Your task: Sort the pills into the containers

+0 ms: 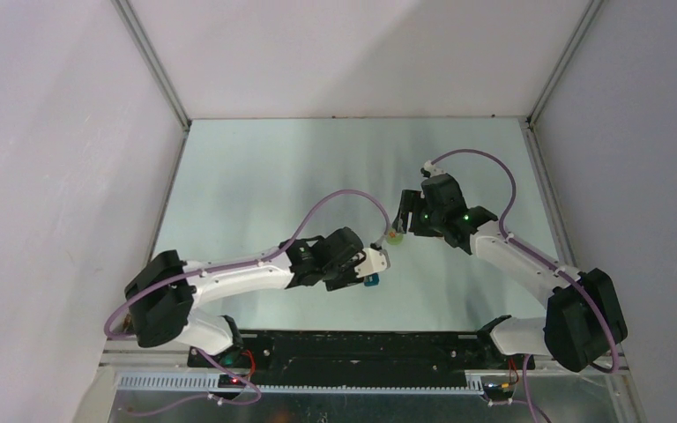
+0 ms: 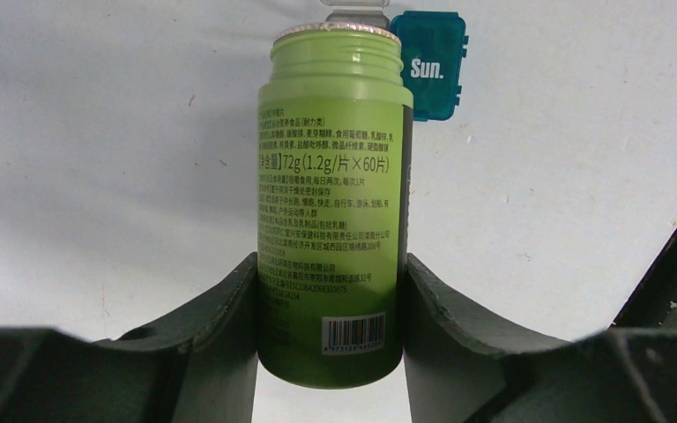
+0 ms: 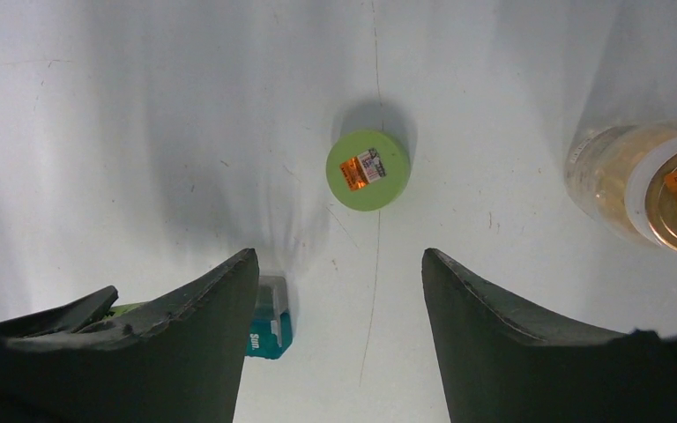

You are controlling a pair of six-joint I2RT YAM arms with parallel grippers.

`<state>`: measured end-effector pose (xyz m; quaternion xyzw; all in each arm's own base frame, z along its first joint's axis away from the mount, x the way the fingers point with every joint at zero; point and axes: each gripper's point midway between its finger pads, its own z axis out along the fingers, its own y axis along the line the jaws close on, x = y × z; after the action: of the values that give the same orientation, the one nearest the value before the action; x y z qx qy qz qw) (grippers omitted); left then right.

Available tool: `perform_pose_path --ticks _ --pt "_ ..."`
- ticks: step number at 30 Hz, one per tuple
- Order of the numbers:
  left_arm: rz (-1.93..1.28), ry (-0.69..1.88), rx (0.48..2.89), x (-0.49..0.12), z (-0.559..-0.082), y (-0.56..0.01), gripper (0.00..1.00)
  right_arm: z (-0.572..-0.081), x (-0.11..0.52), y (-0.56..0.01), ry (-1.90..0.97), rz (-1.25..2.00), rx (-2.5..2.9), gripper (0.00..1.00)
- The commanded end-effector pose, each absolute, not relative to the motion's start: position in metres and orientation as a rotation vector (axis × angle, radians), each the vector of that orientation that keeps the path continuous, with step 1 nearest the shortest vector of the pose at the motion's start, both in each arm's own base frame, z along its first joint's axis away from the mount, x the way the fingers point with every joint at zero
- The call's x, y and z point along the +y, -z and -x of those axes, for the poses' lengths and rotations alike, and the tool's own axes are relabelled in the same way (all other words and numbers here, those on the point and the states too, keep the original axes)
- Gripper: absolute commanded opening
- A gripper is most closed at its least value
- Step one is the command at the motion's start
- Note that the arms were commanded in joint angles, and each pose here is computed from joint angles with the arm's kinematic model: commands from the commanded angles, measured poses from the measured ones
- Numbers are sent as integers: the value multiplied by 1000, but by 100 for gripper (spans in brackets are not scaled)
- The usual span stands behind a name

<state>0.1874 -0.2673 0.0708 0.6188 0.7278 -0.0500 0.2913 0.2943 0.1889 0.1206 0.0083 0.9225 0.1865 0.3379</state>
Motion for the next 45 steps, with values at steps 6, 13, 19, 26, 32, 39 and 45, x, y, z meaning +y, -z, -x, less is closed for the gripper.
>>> perform_pose_path --ticks 6,13,19,26,32,39,45 --pt "-1689 69 1888 -275 -197 -83 0 -296 187 -125 -501 -56 2387 71" --pt "-1691 61 1887 -276 -198 -81 0 -296 186 -124 -499 -62 2389 71" --pt "-1688 61 1888 -277 -198 -82 0 -296 186 -123 -502 -64 2393 71" --pt "-1642 94 1871 -282 -198 -89 0 -289 195 -129 -577 -15 2387 72" --pt "-1526 178 1821 -282 -193 -105 0 -283 199 -144 -661 19 2345 75" --pt "-1292 277 1713 -277 -198 -142 0 -285 197 -141 -658 18 2353 75" --pt "-977 436 1510 -264 -202 -217 0 -286 197 -135 -647 18 2367 76"
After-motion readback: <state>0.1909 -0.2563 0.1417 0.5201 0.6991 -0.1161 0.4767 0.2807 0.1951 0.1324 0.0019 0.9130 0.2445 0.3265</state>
